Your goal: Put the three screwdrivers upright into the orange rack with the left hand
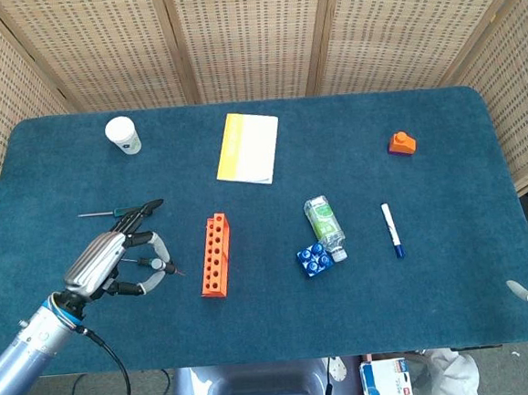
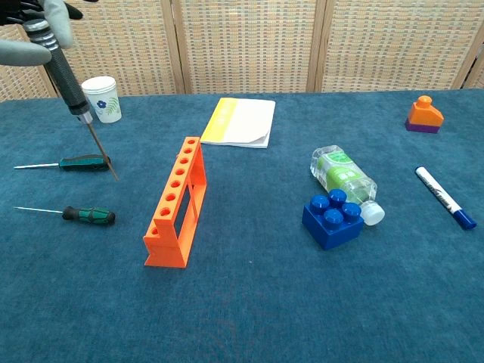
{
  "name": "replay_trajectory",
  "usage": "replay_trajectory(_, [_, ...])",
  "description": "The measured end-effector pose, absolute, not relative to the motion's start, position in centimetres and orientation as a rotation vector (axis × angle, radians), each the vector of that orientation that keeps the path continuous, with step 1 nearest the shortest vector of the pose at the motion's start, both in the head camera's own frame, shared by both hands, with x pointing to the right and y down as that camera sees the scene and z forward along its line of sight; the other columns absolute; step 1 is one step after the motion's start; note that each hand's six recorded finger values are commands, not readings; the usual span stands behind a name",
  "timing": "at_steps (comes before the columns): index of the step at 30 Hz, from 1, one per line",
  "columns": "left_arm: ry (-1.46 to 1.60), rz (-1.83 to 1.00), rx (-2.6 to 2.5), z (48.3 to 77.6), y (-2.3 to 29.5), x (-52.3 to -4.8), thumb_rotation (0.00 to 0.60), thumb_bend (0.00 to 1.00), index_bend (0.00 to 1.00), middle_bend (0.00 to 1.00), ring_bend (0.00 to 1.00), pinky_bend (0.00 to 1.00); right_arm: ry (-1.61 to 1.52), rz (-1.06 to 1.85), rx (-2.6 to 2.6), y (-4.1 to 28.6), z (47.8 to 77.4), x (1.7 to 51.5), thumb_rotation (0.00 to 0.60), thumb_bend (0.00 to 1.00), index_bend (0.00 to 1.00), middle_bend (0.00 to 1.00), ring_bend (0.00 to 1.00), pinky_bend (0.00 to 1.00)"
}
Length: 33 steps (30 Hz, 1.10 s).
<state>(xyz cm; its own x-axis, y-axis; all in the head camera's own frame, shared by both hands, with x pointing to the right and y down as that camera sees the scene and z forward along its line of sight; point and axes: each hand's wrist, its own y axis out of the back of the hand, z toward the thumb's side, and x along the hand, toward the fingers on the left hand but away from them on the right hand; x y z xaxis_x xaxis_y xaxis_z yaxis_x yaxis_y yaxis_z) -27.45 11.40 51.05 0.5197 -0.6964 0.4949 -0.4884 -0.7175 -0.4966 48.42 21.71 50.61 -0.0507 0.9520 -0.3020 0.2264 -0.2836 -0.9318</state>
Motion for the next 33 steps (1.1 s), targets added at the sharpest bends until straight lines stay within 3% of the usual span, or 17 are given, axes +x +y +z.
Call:
replay_trajectory(13, [0.914,-0.995,-2.558,52.1,11.1,-23.3,0.6,0.44,0.65,0.0,0.0,0.0,-1.288,1.397,-1.562,21.5,50.8,48.8,0.6,0.0,0.0,0.0,0.0,0.0])
replay_trajectory(33, [0.878,-1.032,-2.565,53.4,11.4,-21.9,0.6,0.44,0.65,0.0,0.0,0.0,-1.293,1.399,-1.568,21.4,50.8,49.0,0.6,0.0,0.0,0.0,0.0,0.0])
